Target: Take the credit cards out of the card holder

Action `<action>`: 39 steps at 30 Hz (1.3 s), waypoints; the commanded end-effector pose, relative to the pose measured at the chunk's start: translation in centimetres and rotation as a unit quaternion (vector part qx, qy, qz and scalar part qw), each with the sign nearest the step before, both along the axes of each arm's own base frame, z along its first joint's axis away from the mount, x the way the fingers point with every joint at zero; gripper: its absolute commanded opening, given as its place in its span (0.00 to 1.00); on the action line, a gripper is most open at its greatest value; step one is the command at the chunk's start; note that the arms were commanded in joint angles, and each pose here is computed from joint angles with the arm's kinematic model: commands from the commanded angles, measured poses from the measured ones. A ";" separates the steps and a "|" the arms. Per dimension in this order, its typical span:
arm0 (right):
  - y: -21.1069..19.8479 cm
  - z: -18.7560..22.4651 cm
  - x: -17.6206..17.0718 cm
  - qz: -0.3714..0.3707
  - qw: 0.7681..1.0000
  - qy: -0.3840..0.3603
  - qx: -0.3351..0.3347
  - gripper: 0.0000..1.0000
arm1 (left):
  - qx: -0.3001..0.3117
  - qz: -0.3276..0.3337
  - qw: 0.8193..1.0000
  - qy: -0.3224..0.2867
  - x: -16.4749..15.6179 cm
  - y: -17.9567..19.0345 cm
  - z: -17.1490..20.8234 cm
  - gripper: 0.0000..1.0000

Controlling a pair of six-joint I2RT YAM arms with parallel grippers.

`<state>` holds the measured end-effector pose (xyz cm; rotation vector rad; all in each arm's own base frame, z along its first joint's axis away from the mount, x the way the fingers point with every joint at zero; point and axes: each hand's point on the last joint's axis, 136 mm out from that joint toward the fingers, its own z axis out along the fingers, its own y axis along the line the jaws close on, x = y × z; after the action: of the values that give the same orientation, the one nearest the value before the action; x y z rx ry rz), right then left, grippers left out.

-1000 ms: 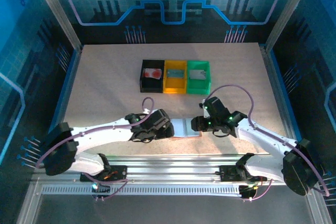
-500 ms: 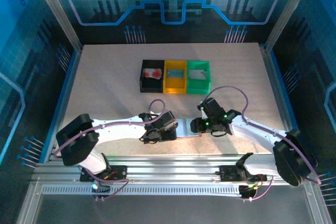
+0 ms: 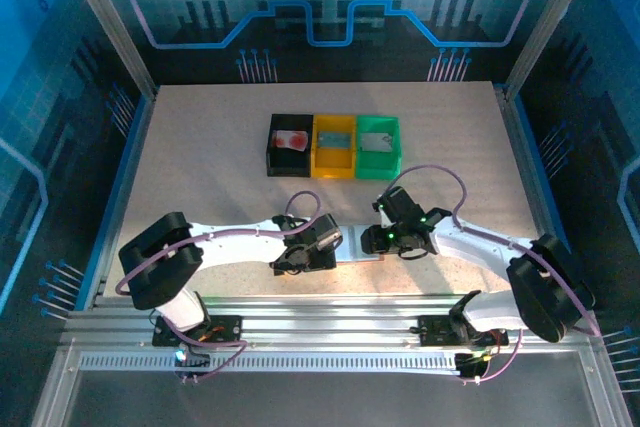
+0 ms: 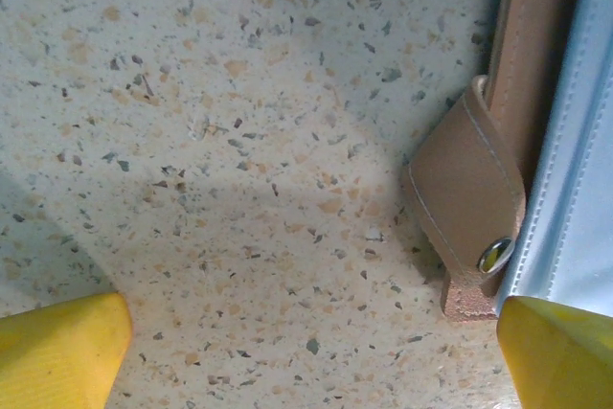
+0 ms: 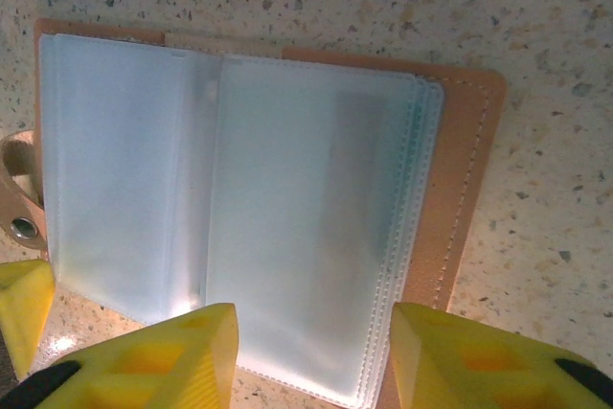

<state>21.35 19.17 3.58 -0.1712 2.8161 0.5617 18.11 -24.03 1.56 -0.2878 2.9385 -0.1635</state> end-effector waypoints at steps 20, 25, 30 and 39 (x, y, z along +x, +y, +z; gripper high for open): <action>0.8 -0.6 -0.1 0.007 1.000 0.005 0.017 0.36 | -0.018 0.001 0.999 0.040 -1.1 -1.2 -2.3 0.99; 1.3 -0.2 0.0 0.012 0.999 0.000 0.031 0.34 | -0.019 0.000 0.999 0.042 -1.2 -1.3 -2.5 0.99; 1.9 0.2 -0.1 0.020 0.999 -0.001 0.048 0.34 | -0.022 -0.002 0.999 0.042 -1.2 -1.5 -2.4 0.99; 4.8 2.0 -0.1 0.051 0.993 -0.011 0.109 0.34 | -0.029 -0.004 0.999 0.041 -1.1 -1.7 -2.2 0.99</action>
<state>21.54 22.45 4.44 -0.2373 2.7492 0.7867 18.05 -24.00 1.16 -0.3025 2.9475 -0.1449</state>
